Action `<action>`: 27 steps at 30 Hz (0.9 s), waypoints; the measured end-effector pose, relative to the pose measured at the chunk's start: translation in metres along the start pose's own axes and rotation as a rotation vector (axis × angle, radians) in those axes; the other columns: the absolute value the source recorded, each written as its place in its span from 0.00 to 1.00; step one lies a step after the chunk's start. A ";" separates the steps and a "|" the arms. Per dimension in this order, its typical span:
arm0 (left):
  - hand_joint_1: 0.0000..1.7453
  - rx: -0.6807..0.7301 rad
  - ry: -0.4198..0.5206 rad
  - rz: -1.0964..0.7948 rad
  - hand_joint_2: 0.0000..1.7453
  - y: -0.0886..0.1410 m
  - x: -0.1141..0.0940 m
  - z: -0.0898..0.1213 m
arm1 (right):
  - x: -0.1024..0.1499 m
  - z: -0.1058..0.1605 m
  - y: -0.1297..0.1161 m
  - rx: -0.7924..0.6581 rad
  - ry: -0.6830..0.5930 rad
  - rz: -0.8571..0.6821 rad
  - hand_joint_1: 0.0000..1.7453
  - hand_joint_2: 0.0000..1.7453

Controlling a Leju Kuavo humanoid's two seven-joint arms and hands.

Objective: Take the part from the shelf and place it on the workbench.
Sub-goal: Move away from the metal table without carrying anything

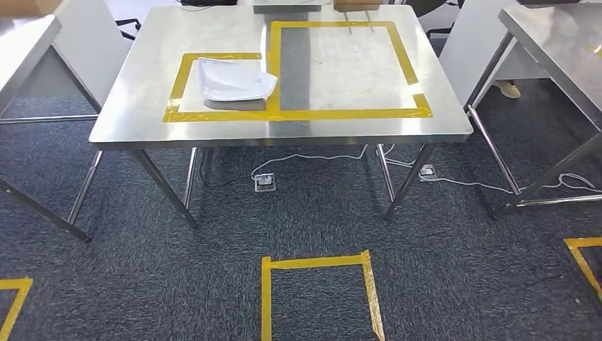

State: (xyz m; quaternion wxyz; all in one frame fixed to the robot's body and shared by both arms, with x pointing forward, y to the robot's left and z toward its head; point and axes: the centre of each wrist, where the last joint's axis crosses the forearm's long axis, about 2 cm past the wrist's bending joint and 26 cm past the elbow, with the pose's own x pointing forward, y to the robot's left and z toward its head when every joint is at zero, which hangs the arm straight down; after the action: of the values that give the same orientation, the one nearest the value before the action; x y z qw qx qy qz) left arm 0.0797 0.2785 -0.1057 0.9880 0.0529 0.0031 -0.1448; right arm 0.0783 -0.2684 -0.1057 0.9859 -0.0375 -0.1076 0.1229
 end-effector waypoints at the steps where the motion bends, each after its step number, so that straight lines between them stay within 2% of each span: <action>1: 0.00 0.000 0.000 -0.002 0.00 0.000 0.000 0.000 | 0.000 0.000 0.000 0.000 0.001 0.000 0.00 0.00; 27: 0.00 0.009 -0.014 -0.023 0.00 0.002 0.003 0.000 | 0.001 0.000 0.000 -0.003 -0.007 -0.009 0.00 0.00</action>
State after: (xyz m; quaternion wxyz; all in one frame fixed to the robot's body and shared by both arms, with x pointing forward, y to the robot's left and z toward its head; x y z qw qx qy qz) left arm 0.0828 0.2796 -0.1052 0.9861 0.0565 -0.0039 -0.1564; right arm 0.0792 -0.2686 -0.1056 0.9859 -0.0379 -0.1115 0.1186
